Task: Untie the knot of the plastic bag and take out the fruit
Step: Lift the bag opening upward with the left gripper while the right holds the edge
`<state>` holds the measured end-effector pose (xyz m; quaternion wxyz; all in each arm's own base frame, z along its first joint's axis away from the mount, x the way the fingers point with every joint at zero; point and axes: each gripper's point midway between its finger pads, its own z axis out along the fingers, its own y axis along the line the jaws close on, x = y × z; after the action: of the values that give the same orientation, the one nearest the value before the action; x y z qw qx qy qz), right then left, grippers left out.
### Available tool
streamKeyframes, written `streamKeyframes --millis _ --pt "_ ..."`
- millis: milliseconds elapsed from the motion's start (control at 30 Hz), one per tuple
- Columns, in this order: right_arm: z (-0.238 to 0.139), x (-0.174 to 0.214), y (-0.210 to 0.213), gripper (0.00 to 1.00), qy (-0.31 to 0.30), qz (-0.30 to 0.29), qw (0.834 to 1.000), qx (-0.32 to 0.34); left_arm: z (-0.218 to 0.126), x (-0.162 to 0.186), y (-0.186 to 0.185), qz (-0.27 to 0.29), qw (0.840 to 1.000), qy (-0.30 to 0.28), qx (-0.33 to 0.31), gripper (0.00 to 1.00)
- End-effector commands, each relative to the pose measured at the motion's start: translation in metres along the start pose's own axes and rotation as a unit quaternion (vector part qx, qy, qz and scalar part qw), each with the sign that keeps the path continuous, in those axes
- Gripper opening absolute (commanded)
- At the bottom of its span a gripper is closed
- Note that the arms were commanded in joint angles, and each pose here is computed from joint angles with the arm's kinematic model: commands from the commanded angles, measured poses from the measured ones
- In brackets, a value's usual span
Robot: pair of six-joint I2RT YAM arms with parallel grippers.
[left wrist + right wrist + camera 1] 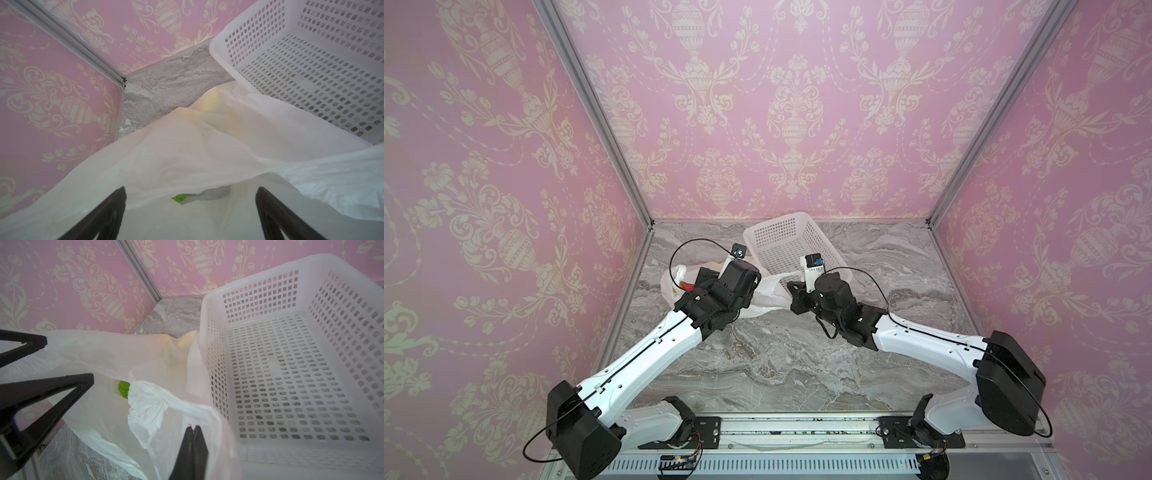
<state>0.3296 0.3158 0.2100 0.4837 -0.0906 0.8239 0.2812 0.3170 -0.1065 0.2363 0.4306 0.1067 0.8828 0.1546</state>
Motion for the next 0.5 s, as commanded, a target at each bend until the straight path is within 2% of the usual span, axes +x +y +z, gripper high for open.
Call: streamKeyframes --millis 0,333,467 --pt "-0.006 -0.012 0.004 0.00 -0.015 -0.001 1.000 0.000 0.005 0.002 0.009 0.027 0.999 -0.002 -0.029 0.99" --pt "-0.015 -0.019 0.011 0.00 -0.015 -0.014 1.000 -0.005 0.030 0.020 0.008 0.063 0.995 0.054 -0.064 0.99" --pt "-0.022 -0.018 0.015 0.00 -0.019 -0.011 1.000 -0.019 0.041 0.020 0.018 0.060 0.992 0.071 -0.088 0.99"
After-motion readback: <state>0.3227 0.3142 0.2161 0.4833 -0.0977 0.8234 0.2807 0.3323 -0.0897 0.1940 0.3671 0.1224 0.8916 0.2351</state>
